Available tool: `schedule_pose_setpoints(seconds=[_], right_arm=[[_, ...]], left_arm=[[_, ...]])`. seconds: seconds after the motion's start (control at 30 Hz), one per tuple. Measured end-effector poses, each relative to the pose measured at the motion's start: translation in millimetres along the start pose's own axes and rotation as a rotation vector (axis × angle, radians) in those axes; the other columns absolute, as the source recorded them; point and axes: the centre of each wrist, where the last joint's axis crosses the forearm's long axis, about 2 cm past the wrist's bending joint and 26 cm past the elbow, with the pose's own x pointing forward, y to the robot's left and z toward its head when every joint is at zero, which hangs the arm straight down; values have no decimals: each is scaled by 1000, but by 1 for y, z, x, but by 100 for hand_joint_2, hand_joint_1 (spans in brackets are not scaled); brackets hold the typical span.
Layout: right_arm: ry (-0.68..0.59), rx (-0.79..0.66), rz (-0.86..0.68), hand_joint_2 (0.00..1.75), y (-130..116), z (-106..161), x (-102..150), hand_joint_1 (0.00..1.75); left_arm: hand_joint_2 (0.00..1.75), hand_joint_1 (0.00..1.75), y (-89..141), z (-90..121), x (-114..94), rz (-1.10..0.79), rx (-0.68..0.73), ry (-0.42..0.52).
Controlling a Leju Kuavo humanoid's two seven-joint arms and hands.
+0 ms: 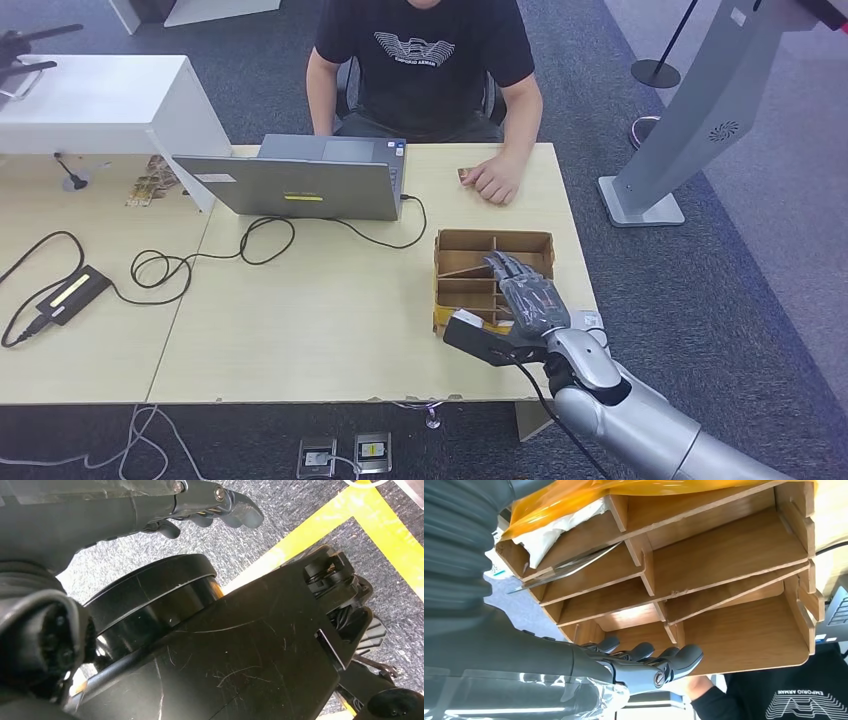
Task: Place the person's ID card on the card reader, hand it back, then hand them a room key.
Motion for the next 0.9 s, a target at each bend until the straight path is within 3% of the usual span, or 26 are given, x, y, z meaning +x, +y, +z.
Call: schedule_pose_setpoints(seconds=[0.67, 0.9], right_arm=[[19, -24, 16, 175, -3, -3, -2, 0], [41, -57, 23, 175, -11, -6, -5, 0]], left_arm=[[0, 0, 0, 0, 0, -17, 1, -6], [0, 0, 2, 0, 9, -41, 5, -129]])
